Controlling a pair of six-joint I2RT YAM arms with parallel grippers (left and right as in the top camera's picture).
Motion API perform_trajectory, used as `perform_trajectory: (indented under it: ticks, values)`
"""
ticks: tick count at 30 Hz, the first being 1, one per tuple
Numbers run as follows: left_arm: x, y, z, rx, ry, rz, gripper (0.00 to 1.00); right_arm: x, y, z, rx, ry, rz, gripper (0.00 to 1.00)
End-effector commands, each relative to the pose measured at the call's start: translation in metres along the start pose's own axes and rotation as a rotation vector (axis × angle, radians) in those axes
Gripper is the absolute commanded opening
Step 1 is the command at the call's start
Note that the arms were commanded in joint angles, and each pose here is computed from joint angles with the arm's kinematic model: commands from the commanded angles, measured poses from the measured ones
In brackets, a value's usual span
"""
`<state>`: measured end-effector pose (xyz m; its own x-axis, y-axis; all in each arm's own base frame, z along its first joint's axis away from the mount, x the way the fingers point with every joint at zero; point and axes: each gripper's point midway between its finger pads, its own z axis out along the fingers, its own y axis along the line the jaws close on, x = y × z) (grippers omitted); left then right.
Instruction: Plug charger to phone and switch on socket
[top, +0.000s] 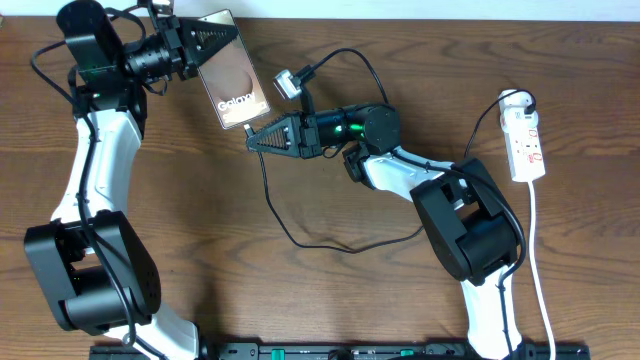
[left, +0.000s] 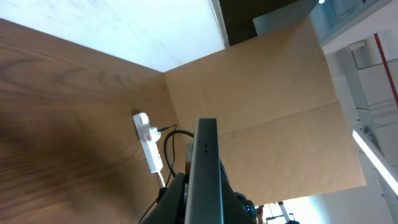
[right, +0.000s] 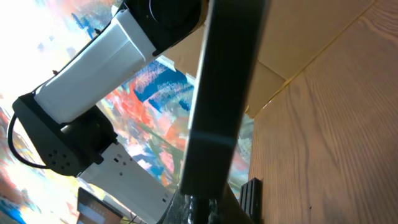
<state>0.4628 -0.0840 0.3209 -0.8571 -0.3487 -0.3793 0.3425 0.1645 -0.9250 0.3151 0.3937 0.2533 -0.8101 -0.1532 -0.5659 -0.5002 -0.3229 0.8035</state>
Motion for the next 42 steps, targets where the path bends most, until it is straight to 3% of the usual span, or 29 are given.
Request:
perform_trajectory:
  ticks: [1,42]
  values:
    - [-0.005,-0.013,-0.002,-0.005,-0.029,0.053,0.08,-0.006,0.006,0.000,-0.014,-0.026,-0.068,0.01]
    - [-0.007,-0.011,-0.002,-0.010,-0.038,0.037,0.07,-0.012,-0.010,-0.009,0.034,-0.047,-0.053,0.01]
